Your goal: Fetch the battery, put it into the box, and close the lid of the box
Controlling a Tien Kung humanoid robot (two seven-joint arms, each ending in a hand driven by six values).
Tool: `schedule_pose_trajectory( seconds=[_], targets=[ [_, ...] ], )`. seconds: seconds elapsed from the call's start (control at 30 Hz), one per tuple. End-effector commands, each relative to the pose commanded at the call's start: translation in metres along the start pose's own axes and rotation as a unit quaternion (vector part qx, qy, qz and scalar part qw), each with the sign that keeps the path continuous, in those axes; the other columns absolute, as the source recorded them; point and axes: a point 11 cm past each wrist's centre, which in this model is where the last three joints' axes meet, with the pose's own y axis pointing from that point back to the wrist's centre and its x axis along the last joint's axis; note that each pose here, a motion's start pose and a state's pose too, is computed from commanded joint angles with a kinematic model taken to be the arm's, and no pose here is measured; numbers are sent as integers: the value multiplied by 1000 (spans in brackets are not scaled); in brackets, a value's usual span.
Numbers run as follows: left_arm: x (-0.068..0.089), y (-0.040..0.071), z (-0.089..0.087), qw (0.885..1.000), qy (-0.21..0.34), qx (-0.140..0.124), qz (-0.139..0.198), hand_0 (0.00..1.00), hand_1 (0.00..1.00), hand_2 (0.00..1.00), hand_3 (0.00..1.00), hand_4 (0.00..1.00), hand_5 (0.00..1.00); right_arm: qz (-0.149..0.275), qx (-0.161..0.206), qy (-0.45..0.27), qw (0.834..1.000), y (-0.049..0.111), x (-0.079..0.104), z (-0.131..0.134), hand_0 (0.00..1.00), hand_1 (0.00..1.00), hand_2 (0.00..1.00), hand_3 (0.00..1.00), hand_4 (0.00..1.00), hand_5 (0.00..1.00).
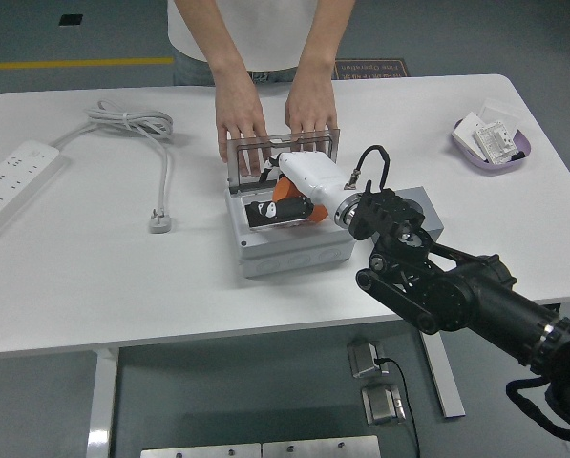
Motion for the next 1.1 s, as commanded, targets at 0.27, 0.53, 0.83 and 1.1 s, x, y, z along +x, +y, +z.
schedule_pose_trajectory(
  seconds=[0.27, 0.53, 0.83, 1.1],
  targets=[
    [-1, 0, 1, 1000, -1, 0, -2, 674, 681, 660, 760, 744, 376, -3, 1, -4, 1000, 1, -1, 2, 292, 325, 385, 595, 848, 549],
    [-2, 0, 1, 1000, -2, 0, -3, 673, 681, 656, 759, 742, 373, -5, -1, -8, 1000, 1, -2, 5, 509, 484, 542, 619, 886, 571],
    [-3, 0, 2, 1000, -3, -1, -4, 673, 681, 653, 758, 741, 371, -5, -2, -12, 1000, 1, -1, 6, 725, 640, 654, 649, 894, 583],
    [-3, 0, 1, 1000, -2, 0, -4, 672, 680, 648, 757, 739, 368, 1, -5, -33, 999, 4, 3, 7, 897, 735, 724, 738, 902, 590]
  ],
)
